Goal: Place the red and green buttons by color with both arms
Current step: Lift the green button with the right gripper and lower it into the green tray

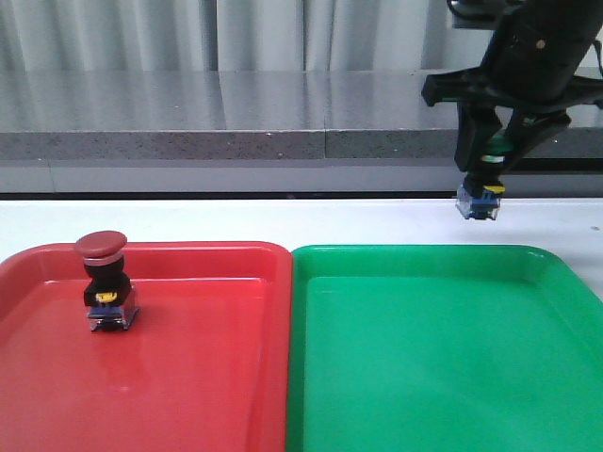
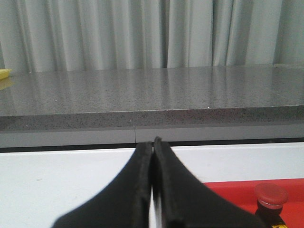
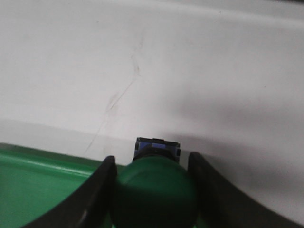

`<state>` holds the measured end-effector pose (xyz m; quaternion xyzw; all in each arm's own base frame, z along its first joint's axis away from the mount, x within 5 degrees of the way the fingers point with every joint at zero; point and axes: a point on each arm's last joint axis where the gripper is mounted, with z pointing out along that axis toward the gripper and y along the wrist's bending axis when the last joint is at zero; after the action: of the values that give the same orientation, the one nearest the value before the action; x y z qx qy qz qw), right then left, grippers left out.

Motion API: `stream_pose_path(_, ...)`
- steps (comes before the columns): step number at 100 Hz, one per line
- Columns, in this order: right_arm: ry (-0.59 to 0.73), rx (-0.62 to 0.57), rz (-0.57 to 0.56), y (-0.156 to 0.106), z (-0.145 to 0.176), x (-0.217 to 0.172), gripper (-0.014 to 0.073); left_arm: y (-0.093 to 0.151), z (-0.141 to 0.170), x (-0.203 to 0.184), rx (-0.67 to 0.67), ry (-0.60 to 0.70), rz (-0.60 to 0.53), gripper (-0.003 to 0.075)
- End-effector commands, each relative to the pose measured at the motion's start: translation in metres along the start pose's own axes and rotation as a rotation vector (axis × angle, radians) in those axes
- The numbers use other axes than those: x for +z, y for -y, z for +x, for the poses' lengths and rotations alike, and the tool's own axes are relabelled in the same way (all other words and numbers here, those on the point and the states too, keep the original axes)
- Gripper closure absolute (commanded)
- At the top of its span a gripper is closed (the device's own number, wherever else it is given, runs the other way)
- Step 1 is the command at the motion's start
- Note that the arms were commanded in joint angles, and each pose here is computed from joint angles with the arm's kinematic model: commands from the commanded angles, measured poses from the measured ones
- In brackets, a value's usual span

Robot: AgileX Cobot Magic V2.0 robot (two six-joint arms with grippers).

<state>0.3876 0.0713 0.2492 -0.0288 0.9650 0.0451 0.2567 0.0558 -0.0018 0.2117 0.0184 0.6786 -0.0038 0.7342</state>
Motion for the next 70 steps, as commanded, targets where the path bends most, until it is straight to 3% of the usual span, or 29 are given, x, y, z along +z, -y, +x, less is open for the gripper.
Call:
stream_pose_path(1, 0.106, -0.027, -0.017, -0.007, -0.012, -0.043, 0.0358, 0.0, 0.005, -0.001, -0.014, 0.068, -0.002, 0.0739)
stream_pose_path(29, 0.025, -0.079, -0.059, -0.04, 0.016, -0.041, 0.0358, 0.0, 0.005, -0.001, -0.014, 0.068, -0.002, 0.0739)
stream_pose_path(70, 0.019, -0.027, -0.108, -0.064, 0.06, -0.016, 0.0358, 0.0, 0.005, -0.001, -0.014, 0.068, -0.002, 0.0739)
